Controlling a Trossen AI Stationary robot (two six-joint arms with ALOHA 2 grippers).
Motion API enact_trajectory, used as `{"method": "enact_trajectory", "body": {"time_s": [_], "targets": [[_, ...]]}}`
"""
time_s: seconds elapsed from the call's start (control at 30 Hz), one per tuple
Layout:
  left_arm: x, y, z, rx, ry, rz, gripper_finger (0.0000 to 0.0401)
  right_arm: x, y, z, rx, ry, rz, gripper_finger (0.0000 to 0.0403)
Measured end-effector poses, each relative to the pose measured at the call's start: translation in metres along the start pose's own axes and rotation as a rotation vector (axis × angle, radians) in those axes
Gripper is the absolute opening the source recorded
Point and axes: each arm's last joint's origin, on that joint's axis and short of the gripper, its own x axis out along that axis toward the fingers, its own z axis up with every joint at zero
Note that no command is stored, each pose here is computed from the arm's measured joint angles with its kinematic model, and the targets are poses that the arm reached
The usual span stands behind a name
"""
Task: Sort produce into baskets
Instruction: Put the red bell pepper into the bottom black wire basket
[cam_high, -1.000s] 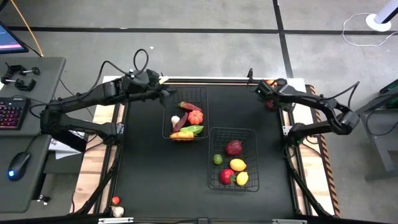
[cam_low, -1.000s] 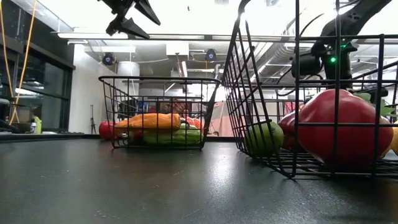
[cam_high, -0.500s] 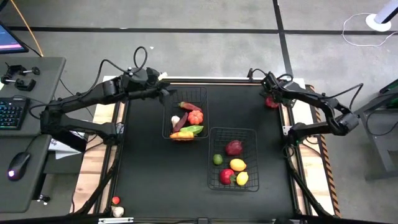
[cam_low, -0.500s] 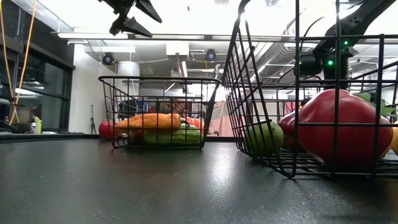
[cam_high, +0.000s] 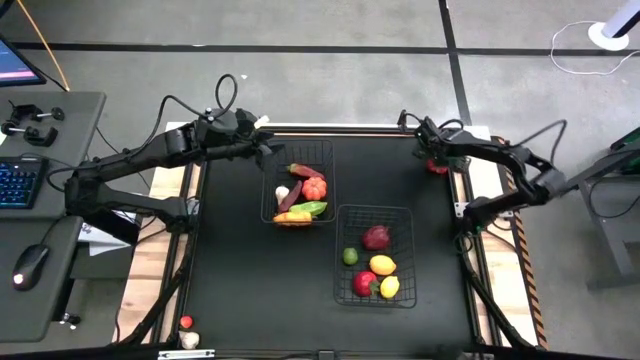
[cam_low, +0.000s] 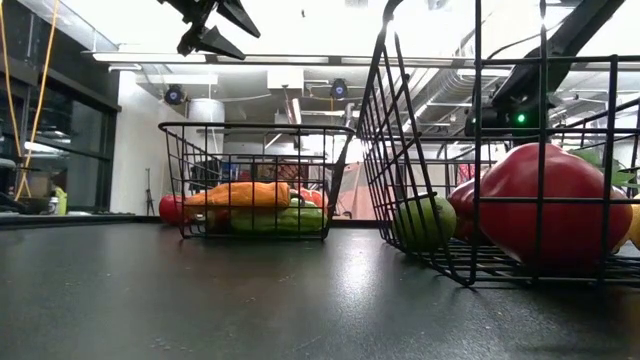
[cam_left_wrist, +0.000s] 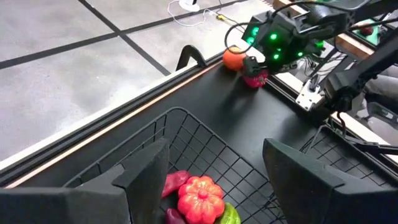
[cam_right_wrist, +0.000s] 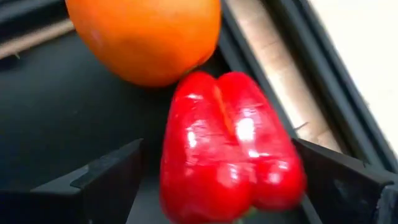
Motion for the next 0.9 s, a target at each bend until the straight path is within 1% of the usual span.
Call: {"method": "enact_trajectory", "body": {"time_s": [0.17,0.3,0.6,0.9], "targets": [[0.0,0.0,0.0,0.0,0.0,0.0,0.025,0.012,0.005,-0.004,-0.043,0.03,-0.035,0.0387],[0.0,0.0,0.0,-0.004,0.0,0.0,0.025,0.016,0.007,-0.005,-0.086,0.029,-0.044,0.0387],[0.0,0.0,0.0,-0.004,0.0,0.0,0.025,0.016,0.009,-0.003,-0.072,-0.007,-0.041,0.0387],[0.0,0.0,0.0,-0.005,0.0,0.001,0.025,0.016,0.009,-0.003,-0.079,0.002,-0.033,0.0387]]}}
